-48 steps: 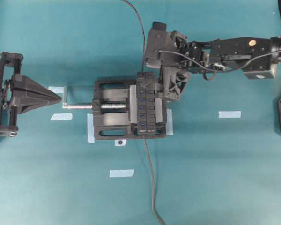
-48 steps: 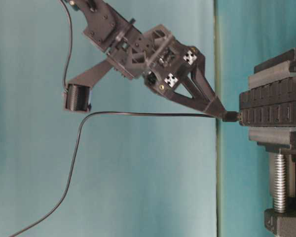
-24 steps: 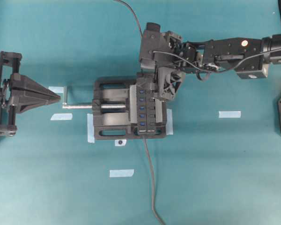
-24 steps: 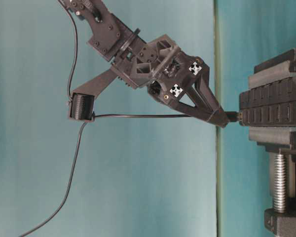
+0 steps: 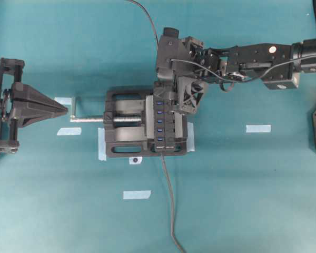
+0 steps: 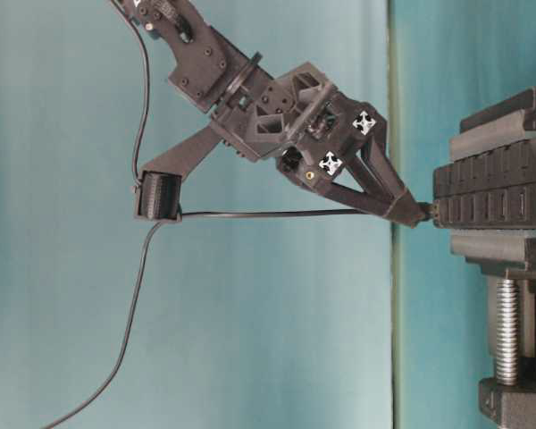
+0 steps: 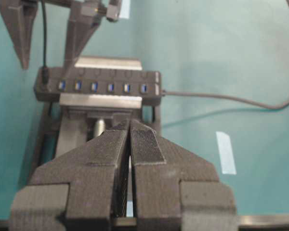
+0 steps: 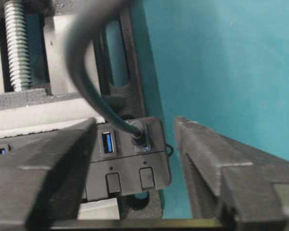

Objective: Insert the USB into the center port of the fixed hub
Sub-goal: 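Close the right gripper on the black USB plug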

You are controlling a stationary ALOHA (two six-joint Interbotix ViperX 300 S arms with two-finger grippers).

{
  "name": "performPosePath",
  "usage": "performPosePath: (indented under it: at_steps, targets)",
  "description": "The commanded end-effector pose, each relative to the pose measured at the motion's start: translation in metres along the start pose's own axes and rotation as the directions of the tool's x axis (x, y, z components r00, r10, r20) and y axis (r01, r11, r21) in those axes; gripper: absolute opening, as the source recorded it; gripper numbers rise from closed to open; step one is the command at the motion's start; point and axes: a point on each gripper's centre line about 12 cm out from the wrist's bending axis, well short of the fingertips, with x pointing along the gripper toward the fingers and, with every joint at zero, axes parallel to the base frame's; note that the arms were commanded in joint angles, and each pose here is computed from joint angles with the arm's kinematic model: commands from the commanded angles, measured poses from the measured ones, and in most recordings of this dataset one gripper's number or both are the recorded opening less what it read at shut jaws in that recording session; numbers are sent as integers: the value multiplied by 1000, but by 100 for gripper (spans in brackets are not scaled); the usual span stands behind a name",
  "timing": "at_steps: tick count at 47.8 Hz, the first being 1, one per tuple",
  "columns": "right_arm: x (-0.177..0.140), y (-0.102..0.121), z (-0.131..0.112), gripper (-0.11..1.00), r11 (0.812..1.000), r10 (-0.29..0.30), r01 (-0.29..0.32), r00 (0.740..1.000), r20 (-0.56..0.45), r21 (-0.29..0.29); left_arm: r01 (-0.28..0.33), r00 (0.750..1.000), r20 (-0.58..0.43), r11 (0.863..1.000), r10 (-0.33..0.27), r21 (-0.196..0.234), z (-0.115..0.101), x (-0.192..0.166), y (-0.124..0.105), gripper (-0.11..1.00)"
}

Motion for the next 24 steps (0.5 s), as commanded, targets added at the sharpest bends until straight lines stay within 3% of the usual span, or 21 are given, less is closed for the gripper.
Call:
performPosePath:
  at_steps: [1, 10, 24]
  targets:
    - [-6, 0, 13, 58, 1000, -2, 2, 999, 38, -4, -1, 1000, 14, 1000, 1, -1, 5, 0, 0, 0]
    - [-6, 0, 13, 46, 1000, -1, 1, 999, 38, -2, -1, 1000, 15, 1000, 1, -1, 5, 0, 0, 0]
    - [-8, 2, 15, 14, 1000, 2, -2, 999, 46, -7, -1, 1000, 17, 1000, 1, -2, 6, 0, 0, 0]
